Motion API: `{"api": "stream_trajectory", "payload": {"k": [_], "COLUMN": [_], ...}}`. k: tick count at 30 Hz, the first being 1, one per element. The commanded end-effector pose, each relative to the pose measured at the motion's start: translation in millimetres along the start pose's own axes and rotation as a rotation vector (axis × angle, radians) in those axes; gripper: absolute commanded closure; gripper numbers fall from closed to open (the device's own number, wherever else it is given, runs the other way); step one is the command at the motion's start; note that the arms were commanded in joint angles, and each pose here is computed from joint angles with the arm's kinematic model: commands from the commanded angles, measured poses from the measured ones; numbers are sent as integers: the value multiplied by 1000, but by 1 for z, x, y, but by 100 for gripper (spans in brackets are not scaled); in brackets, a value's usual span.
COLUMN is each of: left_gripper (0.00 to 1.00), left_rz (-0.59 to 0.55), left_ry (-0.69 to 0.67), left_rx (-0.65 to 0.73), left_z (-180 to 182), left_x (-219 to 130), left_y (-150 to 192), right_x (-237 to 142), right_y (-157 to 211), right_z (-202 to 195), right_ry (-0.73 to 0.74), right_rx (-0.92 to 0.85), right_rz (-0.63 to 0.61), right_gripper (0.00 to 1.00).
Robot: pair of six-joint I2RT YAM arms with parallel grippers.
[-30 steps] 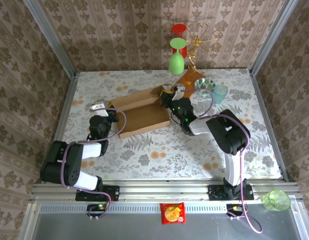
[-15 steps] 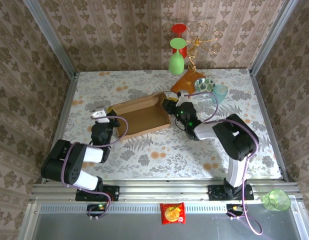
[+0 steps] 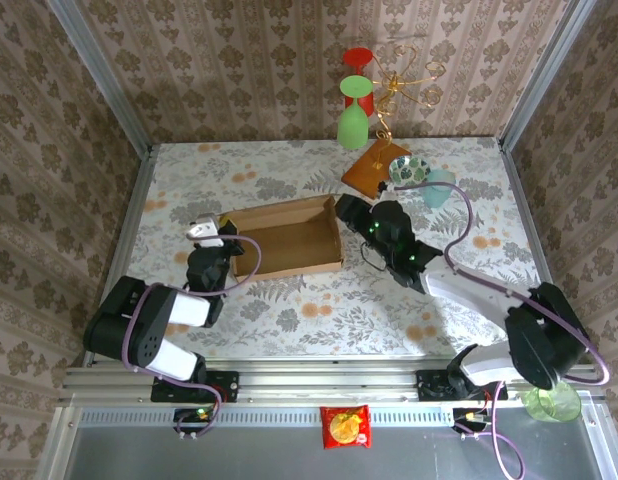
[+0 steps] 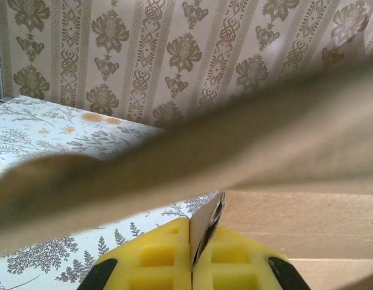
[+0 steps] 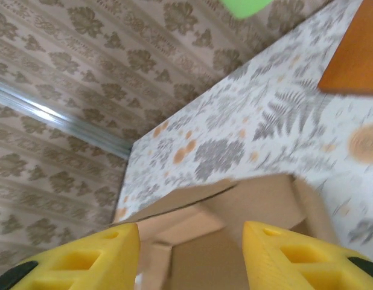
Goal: Fold the paper box
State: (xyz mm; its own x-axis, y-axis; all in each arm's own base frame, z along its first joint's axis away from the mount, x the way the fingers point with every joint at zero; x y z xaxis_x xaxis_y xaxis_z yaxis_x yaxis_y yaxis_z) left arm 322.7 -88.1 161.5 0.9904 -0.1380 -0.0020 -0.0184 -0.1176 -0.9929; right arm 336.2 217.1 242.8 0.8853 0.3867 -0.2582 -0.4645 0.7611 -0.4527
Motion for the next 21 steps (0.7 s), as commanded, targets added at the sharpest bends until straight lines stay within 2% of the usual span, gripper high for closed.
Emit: {"api": "stream_trajectory", "payload": {"k": [1,5,10,15,21], "left_gripper": [100,100,100,100,100], "left_rz": [117,122,130,140,140], "left_ry": [-7,-12,-13,-9,-7], "left_rx": [35,37,37,36,31], "left_z": [1,0,-2,-4,-4], "left_x": [-6,-8,-8,-7,-8], "left_y": [30,33,36,39,39], "right_x": [-10,-4,16,45,68], "right_y": [7,18,37,48,37], "right_z": [17,52,57,48,48], "right_ry": [64,68,149,227,218], "right_rx": [207,388,592,693,718], "right_rz": [-17,-27,4,19,-6], "right_gripper": [49,43,42,47,54]}}
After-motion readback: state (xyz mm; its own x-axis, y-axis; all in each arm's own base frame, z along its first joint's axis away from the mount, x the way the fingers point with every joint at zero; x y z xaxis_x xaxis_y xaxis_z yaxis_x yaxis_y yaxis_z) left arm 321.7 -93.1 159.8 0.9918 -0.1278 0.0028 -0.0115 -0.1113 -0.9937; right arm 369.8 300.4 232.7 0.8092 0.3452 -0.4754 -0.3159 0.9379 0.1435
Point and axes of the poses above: each hand's point on the last joint's axis, 136 mm out from that joint toward the fingers, its own x axis out along the fingers, its own z axis along the line the jaws close on, y = z × x, the point moved 4 cm from there along -x, back along the fingers, and after that the axes turned 10 degrees about x, right-handed, at the moved point
